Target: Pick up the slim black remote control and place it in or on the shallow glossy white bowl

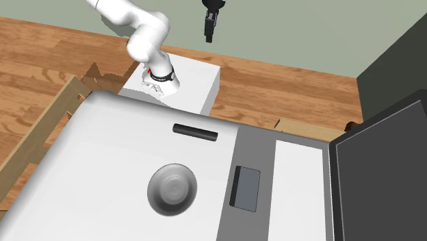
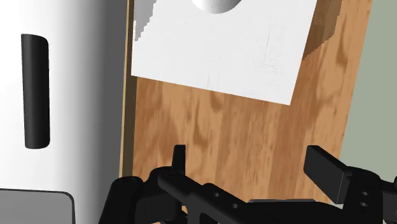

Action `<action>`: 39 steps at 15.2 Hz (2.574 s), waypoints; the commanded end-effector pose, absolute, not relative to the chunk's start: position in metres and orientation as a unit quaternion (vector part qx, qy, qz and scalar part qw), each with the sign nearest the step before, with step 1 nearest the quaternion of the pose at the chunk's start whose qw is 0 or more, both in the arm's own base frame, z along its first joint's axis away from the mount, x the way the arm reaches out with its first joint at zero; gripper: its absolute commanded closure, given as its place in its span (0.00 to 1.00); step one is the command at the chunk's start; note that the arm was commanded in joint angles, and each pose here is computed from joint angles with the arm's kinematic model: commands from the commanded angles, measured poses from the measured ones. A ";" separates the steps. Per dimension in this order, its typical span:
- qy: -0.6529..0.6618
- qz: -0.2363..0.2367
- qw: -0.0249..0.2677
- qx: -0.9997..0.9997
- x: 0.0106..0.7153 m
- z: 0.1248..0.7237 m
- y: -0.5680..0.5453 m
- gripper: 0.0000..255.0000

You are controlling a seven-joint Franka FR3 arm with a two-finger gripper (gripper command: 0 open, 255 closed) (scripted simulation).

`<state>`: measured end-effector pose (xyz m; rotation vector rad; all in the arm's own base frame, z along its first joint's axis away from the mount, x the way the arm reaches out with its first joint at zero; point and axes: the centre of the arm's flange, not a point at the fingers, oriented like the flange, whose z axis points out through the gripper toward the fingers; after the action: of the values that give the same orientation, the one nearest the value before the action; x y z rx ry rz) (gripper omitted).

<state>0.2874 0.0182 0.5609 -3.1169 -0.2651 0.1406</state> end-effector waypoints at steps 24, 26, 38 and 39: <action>-0.052 0.101 0.010 -0.993 0.332 0.386 -0.231 0.00; -0.049 0.106 0.011 -0.993 0.334 0.371 -0.253 0.00; -0.045 0.114 0.011 -0.992 0.328 0.308 -0.286 0.00; -0.045 0.114 0.011 -0.992 0.328 0.308 -0.286 0.00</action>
<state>0.3285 -0.2862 0.3098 -3.0955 -0.1407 0.3549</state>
